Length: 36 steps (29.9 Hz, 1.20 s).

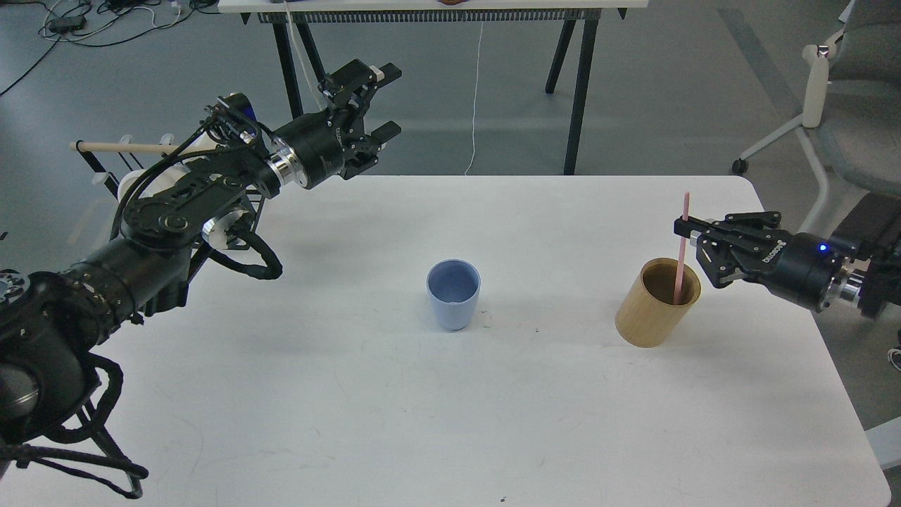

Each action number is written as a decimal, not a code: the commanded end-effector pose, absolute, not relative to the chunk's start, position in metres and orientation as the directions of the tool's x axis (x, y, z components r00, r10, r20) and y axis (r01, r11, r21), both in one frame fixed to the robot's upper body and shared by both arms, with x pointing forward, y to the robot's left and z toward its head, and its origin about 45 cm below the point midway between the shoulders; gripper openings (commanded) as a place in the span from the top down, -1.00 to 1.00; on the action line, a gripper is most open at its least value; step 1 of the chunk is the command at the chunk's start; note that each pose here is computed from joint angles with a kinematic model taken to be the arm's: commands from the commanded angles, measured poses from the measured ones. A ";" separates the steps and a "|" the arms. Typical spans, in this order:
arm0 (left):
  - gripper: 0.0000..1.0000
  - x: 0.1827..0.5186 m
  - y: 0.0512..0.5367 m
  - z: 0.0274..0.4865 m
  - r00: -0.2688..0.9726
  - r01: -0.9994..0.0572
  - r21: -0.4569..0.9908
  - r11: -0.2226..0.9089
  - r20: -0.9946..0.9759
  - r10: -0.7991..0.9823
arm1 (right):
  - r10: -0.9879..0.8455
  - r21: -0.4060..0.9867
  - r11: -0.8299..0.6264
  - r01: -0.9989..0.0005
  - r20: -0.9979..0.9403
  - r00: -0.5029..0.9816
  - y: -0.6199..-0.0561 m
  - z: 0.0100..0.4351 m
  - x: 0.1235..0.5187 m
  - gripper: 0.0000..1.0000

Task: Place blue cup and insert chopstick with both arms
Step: 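Pull the pink stick up out of the tan cup with the right gripper, then carry the pink stick over the blue cup and lower it inside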

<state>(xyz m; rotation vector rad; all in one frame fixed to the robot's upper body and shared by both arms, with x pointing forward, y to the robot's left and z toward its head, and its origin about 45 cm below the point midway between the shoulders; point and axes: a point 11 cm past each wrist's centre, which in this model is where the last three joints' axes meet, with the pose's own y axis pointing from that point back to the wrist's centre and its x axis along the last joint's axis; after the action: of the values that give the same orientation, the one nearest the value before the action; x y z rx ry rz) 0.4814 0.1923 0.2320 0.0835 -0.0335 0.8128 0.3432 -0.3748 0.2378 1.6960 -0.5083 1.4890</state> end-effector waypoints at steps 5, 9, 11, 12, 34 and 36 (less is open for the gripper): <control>-0.98 0.480 0.190 0.228 0.690 -0.723 0.067 0.687 0.056 0.721 | -0.013 0.096 -0.621 -0.778 0.991 0.134 -0.364 0.321 0.343 1.00; -0.98 0.477 0.204 0.214 0.665 -0.746 0.095 0.659 0.050 0.745 | -0.133 -0.004 -0.630 -0.776 0.986 0.104 -0.349 0.336 0.351 1.00; -0.98 0.478 0.216 0.206 0.639 -0.767 0.115 0.631 0.052 0.767 | -0.202 -0.041 -0.669 -0.742 0.971 0.129 -0.318 0.319 0.357 1.00; -0.98 0.477 0.221 0.201 0.628 -0.776 0.126 0.619 0.052 0.777 | -0.242 -0.067 -0.695 -0.716 0.959 0.146 -0.296 0.311 0.360 1.00; -0.98 0.473 0.244 0.184 0.576 -0.810 0.158 0.564 0.036 0.817 | -0.137 0.017 -0.817 -0.576 0.965 0.223 -0.147 0.201 0.390 1.00; -0.98 0.473 0.243 0.185 0.575 -0.811 0.155 0.564 0.033 0.818 | -0.128 0.032 -0.819 -0.573 0.963 0.237 -0.141 0.192 0.389 1.00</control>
<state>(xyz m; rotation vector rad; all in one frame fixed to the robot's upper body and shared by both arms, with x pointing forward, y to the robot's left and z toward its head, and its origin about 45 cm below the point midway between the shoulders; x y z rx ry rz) 0.4729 0.2448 0.1849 0.1636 0.0411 0.9586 0.3904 -0.1470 0.2033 2.1329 -0.6653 1.6273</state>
